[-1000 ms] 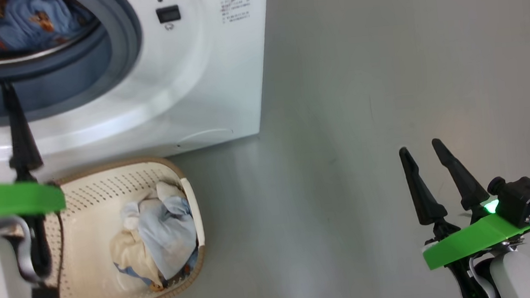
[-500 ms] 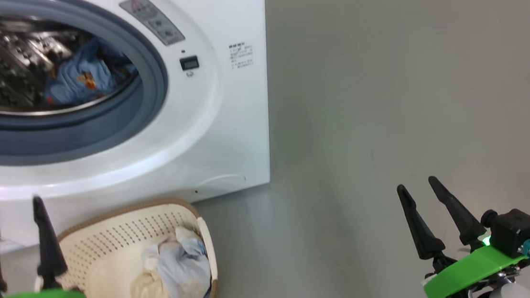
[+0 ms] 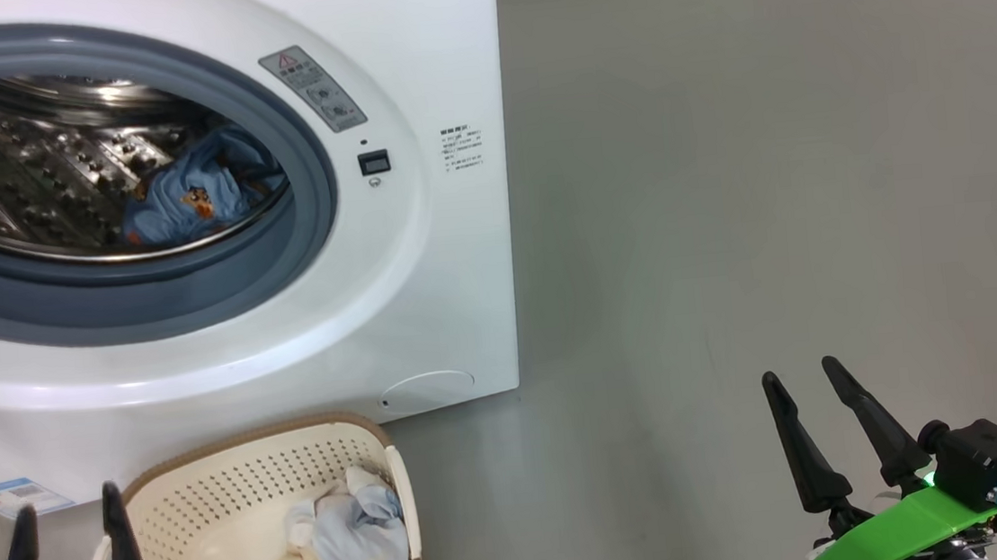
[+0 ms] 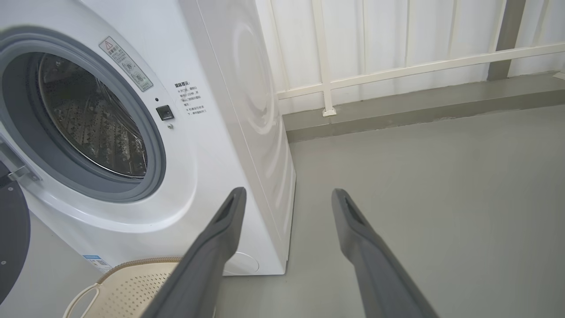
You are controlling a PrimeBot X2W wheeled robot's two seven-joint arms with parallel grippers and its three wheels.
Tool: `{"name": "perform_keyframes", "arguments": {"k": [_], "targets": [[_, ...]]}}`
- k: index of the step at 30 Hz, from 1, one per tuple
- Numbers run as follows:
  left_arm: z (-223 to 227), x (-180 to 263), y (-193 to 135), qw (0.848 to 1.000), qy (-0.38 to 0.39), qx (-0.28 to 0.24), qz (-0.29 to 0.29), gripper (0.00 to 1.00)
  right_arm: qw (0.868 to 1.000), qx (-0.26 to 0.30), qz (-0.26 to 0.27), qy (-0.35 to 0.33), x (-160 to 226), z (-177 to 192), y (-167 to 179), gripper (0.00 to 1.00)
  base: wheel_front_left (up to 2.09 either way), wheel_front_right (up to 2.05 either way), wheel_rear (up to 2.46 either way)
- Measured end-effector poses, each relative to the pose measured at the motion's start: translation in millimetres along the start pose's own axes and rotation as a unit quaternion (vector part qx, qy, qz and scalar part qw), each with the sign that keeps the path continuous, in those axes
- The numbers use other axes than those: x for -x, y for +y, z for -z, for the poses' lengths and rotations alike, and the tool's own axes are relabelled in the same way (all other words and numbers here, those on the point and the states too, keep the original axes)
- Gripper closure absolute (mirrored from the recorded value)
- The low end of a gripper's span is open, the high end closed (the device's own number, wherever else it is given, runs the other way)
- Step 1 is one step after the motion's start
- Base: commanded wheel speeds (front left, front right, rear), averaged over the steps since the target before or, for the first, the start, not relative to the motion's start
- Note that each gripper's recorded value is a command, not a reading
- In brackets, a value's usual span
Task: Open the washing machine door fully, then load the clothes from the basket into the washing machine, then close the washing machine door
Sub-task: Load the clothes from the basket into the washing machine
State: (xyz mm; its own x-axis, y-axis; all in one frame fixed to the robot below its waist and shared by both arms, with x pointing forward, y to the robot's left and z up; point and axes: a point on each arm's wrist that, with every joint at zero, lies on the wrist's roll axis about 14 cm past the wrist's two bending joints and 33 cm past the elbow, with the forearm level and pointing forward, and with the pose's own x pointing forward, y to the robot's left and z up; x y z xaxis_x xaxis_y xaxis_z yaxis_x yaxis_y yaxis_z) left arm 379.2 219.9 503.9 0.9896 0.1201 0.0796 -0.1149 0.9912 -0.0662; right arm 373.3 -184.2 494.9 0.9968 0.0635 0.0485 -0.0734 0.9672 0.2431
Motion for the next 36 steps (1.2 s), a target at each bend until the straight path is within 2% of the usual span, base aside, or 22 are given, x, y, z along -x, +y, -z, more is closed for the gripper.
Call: {"name": "perform_keyframes", "arguments": {"k": [10, 36], "targets": [[13.8, 32.9, 7.5, 0.999, 0.033, 0.009, -0.028, 0.00, 1.000, 0.003, 0.005, -0.011, 8.9, -7.5, -2.4, 0.00, 0.00, 0.00, 0.00], [13.7, 40.1, 6.0, 0.999, 0.034, 0.024, -0.031, 0.00, 1.000, 0.002, -0.005, -0.003, 6.4, -2.2, 2.5, 0.00, 0.00, 0.00, 0.00]]}}
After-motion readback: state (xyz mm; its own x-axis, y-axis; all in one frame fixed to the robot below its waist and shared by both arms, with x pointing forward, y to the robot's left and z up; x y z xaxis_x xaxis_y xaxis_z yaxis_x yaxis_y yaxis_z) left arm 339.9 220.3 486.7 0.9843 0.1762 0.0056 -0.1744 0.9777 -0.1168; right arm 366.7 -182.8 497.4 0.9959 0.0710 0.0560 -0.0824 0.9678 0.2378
